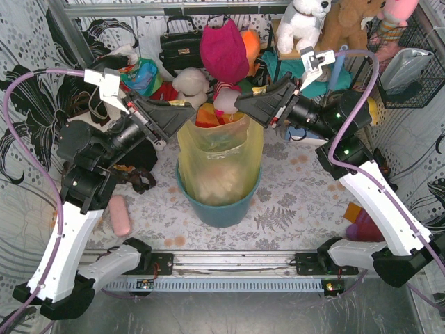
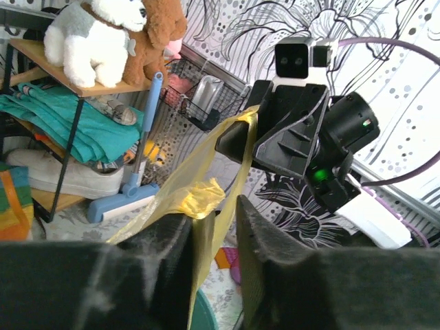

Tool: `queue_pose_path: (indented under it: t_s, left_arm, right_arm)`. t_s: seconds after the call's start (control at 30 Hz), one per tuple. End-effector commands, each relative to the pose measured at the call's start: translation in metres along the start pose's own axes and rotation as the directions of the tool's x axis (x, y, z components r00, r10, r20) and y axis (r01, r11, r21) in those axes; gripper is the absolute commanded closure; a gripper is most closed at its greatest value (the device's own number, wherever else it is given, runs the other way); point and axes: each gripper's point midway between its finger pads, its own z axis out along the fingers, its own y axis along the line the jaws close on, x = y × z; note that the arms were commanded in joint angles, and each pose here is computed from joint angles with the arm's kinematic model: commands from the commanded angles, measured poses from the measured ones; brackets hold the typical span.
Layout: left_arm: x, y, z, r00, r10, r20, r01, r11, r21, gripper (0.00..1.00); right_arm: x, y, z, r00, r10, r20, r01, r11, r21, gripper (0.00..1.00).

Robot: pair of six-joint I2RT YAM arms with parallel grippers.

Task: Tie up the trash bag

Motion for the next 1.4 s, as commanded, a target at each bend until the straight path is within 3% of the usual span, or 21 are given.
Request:
queue_pose_path:
  t_s: [0.0, 0.07, 0.13, 0.2, 0.23, 0.3, 0.43, 0.53, 0.8, 0.93, 1.03, 1.17, 1.23, 1.3, 1.37]
  left_arm:
    - [-0.021, -0.008, 0.002, 0.997, 0.066, 0.051, -0.067, 0.998, 0.008, 0.60]
    - [-0.022, -0.005, 0.005, 0.996, 0.069, 0.051, -0.069, 0.998, -0.001, 0.55]
    - [-0.025, -0.004, 0.008, 0.995, 0.081, 0.053, -0.081, 0.997, -0.002, 0.67]
    - [-0.036, -0.008, 0.013, 0.992, 0.108, 0.068, -0.108, 0.994, -0.002, 0.88]
    - [-0.044, -0.010, 0.015, 0.989, 0.126, 0.078, -0.126, 0.992, -0.009, 0.94]
    - [-0.070, -0.023, 0.015, 0.976, 0.178, 0.124, -0.177, 0.984, -0.023, 1.00]
    - [-0.099, -0.017, 0.004, 0.949, 0.232, 0.212, -0.203, 0.968, -0.149, 1.00]
    - [-0.094, -0.006, -0.008, 0.944, 0.233, 0.233, -0.186, 0.961, -0.207, 1.00]
    - [-0.024, 0.009, -0.004, 0.986, 0.117, 0.119, -0.110, 0.992, -0.068, 1.00]
    - [-0.036, 0.008, 0.007, 0.983, 0.130, 0.131, -0.122, 0.990, -0.067, 0.98]
    - [-0.062, -0.017, 0.017, 0.974, 0.155, 0.163, -0.158, 0.987, 0.007, 0.99]
    - [-0.068, -0.035, 0.019, 0.974, 0.126, 0.191, -0.147, 0.985, 0.096, 0.98]
    - [-0.062, -0.036, 0.012, 0.975, 0.108, 0.195, -0.131, 0.985, 0.111, 0.93]
    - [-0.048, -0.029, 0.010, 0.980, 0.104, 0.168, -0.123, 0.987, 0.107, 0.83]
    - [-0.030, -0.018, 0.008, 0.988, 0.087, 0.125, -0.098, 0.991, 0.091, 0.67]
  right_arm:
    - [-0.025, 0.006, 0.006, 0.994, -0.092, 0.058, 0.092, 0.996, 0.008, 0.60]
    - [-0.032, -0.002, 0.006, 0.990, -0.122, 0.074, 0.117, 0.991, 0.069, 0.61]
    - [-0.043, -0.009, 0.004, 0.983, -0.154, 0.097, 0.140, 0.981, 0.135, 0.77]
    - [-0.058, -0.006, 0.005, 0.974, -0.190, 0.122, 0.170, 0.973, 0.156, 0.95]
    - [-0.068, 0.002, 0.007, 0.969, -0.206, 0.138, 0.186, 0.972, 0.145, 1.00]
    - [-0.083, 0.017, 0.011, 0.959, -0.232, 0.160, 0.217, 0.970, 0.109, 1.00]
    - [-0.087, 0.032, 0.014, 0.964, -0.212, 0.158, 0.208, 0.977, 0.044, 1.00]
    - [-0.073, 0.027, 0.005, 0.972, -0.180, 0.151, 0.174, 0.983, 0.053, 1.00]
    - [-0.015, -0.026, -0.010, 0.993, -0.079, 0.093, 0.062, 0.983, 0.173, 1.00]
    - [-0.034, -0.019, -0.002, 0.986, -0.118, 0.120, 0.098, 0.982, 0.162, 1.00]
    - [-0.060, 0.005, 0.009, 0.976, -0.164, 0.141, 0.151, 0.984, 0.096, 1.00]
    - [-0.073, 0.024, 0.015, 0.971, -0.173, 0.163, 0.172, 0.985, 0.020, 1.00]
    - [-0.064, 0.021, 0.014, 0.977, -0.152, 0.152, 0.152, 0.988, 0.010, 1.00]
    - [-0.047, 0.009, 0.011, 0.984, -0.126, 0.124, 0.124, 0.992, 0.026, 0.87]
    - [-0.033, -0.001, 0.007, 0.989, -0.105, 0.101, 0.101, 0.994, 0.045, 0.75]
